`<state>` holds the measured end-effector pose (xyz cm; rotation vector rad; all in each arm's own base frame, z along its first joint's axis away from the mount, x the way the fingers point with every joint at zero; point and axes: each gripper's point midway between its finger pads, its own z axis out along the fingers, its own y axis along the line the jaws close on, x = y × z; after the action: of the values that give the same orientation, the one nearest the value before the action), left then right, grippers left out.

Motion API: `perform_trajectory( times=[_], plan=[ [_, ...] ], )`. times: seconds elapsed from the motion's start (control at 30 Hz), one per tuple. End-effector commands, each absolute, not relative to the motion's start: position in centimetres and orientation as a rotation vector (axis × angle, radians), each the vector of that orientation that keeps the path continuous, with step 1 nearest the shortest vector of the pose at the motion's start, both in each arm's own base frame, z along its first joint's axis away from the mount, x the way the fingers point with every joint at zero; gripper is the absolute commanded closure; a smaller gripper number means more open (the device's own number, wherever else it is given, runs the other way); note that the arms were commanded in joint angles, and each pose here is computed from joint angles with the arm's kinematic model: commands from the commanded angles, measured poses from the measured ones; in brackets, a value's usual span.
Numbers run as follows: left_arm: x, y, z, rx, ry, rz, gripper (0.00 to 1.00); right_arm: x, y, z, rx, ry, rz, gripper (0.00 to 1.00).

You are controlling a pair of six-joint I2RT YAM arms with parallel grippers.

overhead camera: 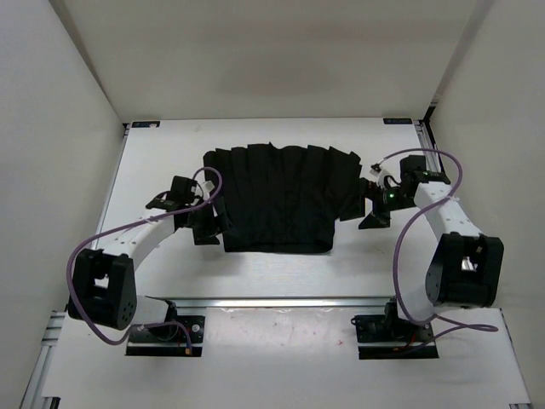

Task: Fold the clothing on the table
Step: Fold the skirt

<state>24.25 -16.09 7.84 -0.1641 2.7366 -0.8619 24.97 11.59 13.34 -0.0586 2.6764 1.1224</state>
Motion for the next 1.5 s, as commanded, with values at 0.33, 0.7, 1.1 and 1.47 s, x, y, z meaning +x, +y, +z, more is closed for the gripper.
perform_trajectory(
  times=[0.33,0.7,1.1,1.47],
  plan=[
    [25.8,-15.4,7.5,-0.229,2.622,-0.944,0.11,25.3,13.3,12.2,-0.104,2.612,1.340,0.01],
    [28.7,-15.4,3.7,-0.166,2.779,-0.646,0.15,26.8,12.4,8.3,-0.071,2.713,1.147,0.02],
    [26.9,-14.9,0.4,-0.233,2.831,-0.623,0.20,25.7,14.0,6.3,-0.151,2.775,1.129,0.04],
    [26.3,-15.7,0.6,-0.257,2.792,-0.694,0.32,27.4,14.2,3.9,-0.097,2.827,1.132,0.15]
  ],
)
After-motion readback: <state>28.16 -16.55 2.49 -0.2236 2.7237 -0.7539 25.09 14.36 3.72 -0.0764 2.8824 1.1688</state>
